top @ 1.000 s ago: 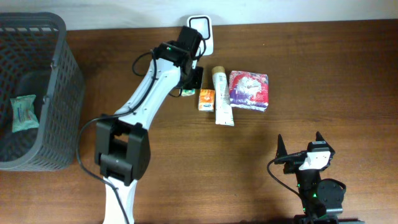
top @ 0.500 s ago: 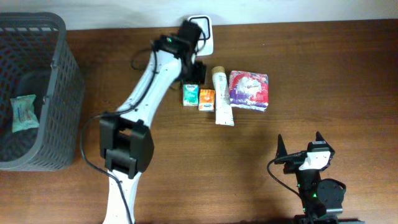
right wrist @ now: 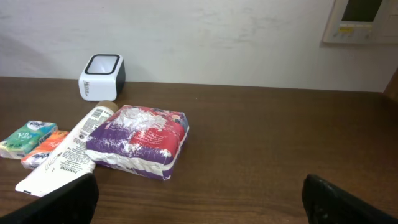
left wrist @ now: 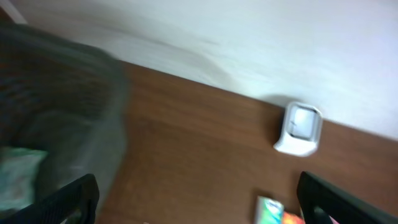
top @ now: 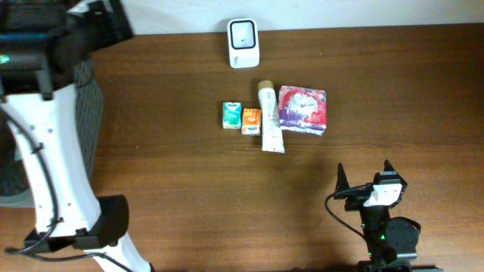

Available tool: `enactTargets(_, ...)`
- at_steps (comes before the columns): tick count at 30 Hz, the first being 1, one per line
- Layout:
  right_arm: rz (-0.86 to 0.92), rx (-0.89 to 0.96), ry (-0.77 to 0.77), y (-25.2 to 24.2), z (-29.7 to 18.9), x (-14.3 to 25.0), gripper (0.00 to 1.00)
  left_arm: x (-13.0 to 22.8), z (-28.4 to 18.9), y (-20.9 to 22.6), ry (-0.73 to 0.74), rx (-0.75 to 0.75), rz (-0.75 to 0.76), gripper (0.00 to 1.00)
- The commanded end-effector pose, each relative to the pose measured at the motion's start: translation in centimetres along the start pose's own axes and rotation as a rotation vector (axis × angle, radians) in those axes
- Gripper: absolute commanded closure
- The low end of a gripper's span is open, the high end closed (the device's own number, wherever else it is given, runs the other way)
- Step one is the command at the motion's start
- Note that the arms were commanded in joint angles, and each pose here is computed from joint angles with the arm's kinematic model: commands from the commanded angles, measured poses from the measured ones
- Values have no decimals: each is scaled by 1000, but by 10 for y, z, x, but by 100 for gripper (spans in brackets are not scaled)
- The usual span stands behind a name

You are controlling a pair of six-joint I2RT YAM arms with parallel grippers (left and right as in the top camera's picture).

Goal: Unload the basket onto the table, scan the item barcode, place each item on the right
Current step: 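Reach into the basket and grasp the light green pouch with the left gripper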

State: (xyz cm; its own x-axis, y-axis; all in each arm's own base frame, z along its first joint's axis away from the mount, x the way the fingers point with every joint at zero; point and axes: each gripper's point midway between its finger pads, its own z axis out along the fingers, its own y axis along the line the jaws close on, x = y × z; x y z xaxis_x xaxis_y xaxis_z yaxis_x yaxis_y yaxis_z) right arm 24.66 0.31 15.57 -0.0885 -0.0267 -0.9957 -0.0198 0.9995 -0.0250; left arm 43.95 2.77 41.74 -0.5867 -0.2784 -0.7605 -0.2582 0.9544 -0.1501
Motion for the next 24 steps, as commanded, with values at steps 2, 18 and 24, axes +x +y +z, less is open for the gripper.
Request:
enactTargets(2, 0, 6, 7, 0, 0, 4, 1, 0, 0, 61, 23, -125, -70, 1)
enactTargets(18, 0, 6, 7, 0, 0, 4, 1, 44, 82, 215, 165, -561, -72, 1)
enactTargets(24, 0, 6, 7, 0, 0, 4, 1, 81, 108, 291, 223, -727, -42, 9)
